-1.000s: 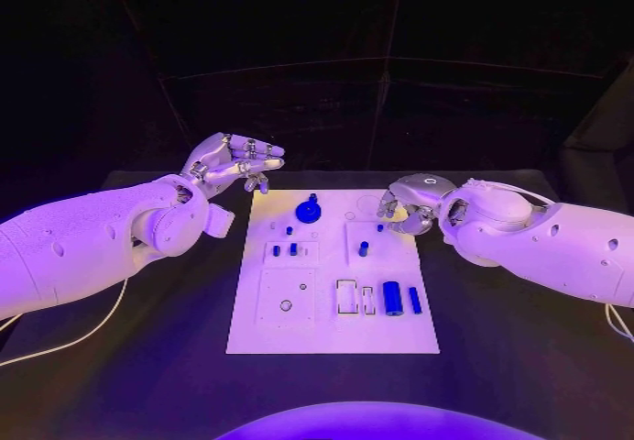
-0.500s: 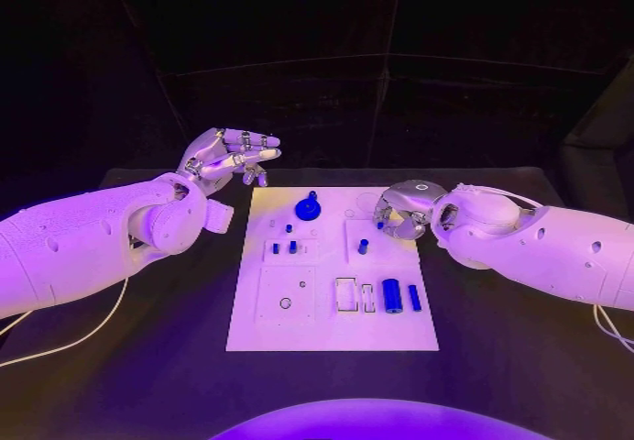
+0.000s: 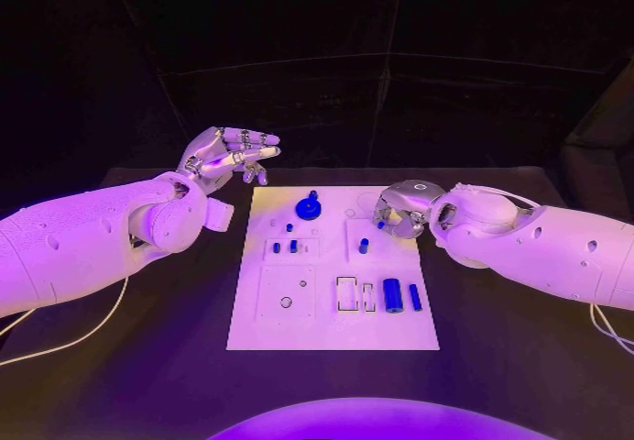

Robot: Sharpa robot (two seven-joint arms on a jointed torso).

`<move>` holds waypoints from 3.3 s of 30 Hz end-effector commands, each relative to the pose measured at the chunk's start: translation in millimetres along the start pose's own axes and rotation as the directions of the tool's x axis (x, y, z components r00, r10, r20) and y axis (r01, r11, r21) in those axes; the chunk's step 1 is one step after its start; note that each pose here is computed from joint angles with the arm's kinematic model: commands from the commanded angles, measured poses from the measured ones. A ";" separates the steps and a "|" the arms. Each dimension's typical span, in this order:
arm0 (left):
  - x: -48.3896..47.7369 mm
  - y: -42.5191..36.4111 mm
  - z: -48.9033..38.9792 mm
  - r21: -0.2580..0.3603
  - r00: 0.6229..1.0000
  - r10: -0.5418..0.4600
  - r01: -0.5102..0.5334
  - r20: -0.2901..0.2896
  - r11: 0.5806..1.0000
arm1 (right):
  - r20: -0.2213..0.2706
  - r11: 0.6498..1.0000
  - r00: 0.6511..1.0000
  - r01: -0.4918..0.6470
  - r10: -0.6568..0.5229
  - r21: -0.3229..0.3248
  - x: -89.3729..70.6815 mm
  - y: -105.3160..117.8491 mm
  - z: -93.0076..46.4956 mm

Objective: Assemble the parts on the task board

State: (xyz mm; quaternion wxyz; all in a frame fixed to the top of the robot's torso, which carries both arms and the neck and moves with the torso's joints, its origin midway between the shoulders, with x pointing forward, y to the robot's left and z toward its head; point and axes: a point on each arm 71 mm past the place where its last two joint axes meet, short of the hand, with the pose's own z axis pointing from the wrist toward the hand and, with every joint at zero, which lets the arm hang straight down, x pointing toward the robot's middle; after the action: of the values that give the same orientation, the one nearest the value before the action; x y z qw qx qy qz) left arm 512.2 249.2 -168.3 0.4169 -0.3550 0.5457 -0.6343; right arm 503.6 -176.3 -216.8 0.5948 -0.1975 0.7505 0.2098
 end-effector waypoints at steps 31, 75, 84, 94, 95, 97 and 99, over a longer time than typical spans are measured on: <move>-6.9 -1.6 -1.0 0.011 1.000 0.005 -0.006 0.028 1.000 | 0.185 0.999 0.983 -0.004 -0.004 0.038 -8.4 2.4 -12.5; -2.9 0.8 2.1 0.004 1.000 0.001 -0.001 0.019 1.000 | 0.086 0.962 0.992 -0.062 0.088 -0.266 -3.8 134.4 -13.0; -0.7 0.7 1.9 0.002 1.000 -0.003 0.003 0.013 1.000 | 0.042 0.956 0.996 -0.059 0.074 -0.286 12.9 149.1 -4.9; 1.0 0.8 2.3 0.000 1.000 -0.005 0.005 0.008 1.000 | 0.015 0.951 0.998 -0.056 0.063 -0.304 23.8 160.4 -0.4; 1.1 0.8 2.3 0.000 1.000 -0.006 0.006 0.008 1.000 | 0.013 0.951 0.998 -0.055 0.062 -0.305 24.7 161.3 0.1; 1.4 0.7 2.4 0.000 1.000 -0.006 0.006 0.007 1.000 | 0.009 0.950 0.998 -0.054 0.060 -0.307 26.3 162.6 0.8; 1.7 0.7 2.4 0.000 1.000 -0.007 0.007 0.006 1.000 | 0.005 0.950 0.998 -0.053 0.057 -0.308 27.9 163.7 1.5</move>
State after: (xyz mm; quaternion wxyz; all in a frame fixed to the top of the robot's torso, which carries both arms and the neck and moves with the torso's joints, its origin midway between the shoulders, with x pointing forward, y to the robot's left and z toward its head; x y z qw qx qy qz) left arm 514.0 248.5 -170.0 0.4197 -0.3595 0.5454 -0.6302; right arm 410.3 -41.4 -230.4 0.5593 -0.2529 0.7100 0.3451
